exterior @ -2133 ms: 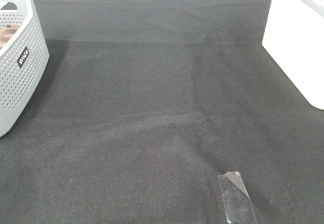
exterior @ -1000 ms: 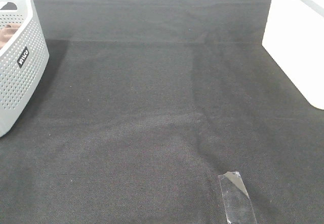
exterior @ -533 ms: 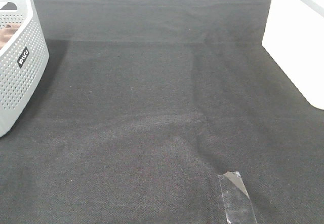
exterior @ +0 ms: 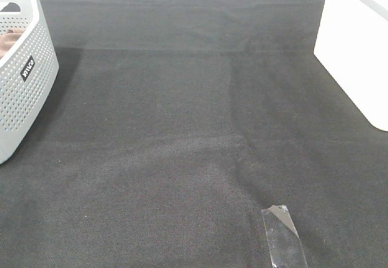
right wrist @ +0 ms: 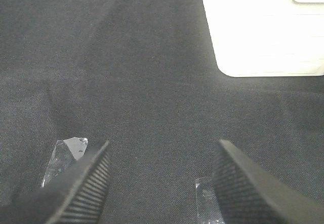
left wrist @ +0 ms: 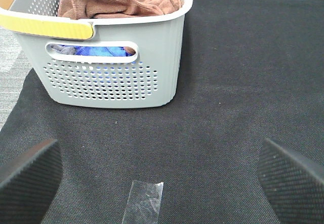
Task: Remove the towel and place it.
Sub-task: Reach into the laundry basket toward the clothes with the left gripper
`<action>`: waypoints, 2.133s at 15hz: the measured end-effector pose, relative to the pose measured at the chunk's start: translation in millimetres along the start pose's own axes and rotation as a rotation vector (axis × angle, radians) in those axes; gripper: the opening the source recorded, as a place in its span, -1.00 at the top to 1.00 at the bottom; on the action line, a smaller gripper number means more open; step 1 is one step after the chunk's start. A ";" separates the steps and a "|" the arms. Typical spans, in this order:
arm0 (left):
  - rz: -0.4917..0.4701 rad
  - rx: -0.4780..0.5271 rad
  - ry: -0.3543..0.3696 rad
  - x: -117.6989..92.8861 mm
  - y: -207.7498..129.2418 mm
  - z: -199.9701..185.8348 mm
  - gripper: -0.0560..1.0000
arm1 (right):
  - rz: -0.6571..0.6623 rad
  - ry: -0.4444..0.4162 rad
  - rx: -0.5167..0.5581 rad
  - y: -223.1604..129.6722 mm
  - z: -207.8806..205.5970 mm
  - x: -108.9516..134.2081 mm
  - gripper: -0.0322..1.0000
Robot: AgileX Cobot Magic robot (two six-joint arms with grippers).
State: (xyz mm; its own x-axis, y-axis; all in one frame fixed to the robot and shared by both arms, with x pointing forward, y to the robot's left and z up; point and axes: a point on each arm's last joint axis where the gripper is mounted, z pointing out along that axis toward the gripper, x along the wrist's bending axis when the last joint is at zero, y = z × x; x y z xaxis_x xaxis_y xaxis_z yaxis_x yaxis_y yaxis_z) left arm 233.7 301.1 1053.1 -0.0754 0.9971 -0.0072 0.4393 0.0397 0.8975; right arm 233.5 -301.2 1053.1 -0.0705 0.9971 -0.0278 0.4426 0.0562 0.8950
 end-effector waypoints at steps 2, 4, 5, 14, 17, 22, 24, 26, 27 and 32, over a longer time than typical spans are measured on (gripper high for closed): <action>0.000 0.000 0.000 0.0 0.0 0.0 -0.99 | 0.000 0.000 0.000 0.0 0.0 0.0 -0.17; 0.000 0.000 0.000 0.0 0.0 0.0 -0.99 | 0.000 0.000 0.000 0.0 0.0 0.0 -0.17; 0.000 0.000 0.000 0.0 0.0 0.0 -0.99 | 0.000 0.000 0.000 0.0 0.0 0.0 -0.17; -0.004 0.000 -0.007 -0.6 0.0 0.0 -0.99 | 0.000 0.000 0.000 0.0 0.0 0.0 -0.17; 0.010 0.002 -0.007 -0.6 0.1 0.3 -0.99 | 0.000 0.000 0.000 0.0 0.0 0.0 -0.17; 0.339 0.135 -0.029 -1.1 58.9 14.6 -0.99 | 0.000 0.000 0.000 0.0 0.0 0.0 -0.17; 0.519 0.199 -0.059 -1.4 94.7 32.6 -0.99 | 0.000 0.000 0.000 0.0 0.0 0.0 -0.17; 0.720 0.271 -0.107 -1.6 135.1 62.1 -0.98 | 0.000 0.000 0.000 0.0 0.0 0.0 -0.17; 0.720 0.271 -0.107 -1.6 135.1 62.1 -0.98 | 0.000 0.000 0.000 0.0 0.0 0.0 -0.17; 0.998 0.484 -0.121 9.0 206.4 144.1 -0.95 | 0.000 0.001 0.000 0.0 0.0 0.1 -0.17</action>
State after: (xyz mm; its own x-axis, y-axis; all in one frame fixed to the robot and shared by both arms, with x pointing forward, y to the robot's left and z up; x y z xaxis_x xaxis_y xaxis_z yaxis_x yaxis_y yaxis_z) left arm 452.7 327.5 1174.7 0.5820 0.5948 0.5545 0.5591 -0.7879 0.2582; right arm 233.5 -301.1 1053.1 -0.0711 0.9971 -0.0269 0.4426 0.0557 0.8950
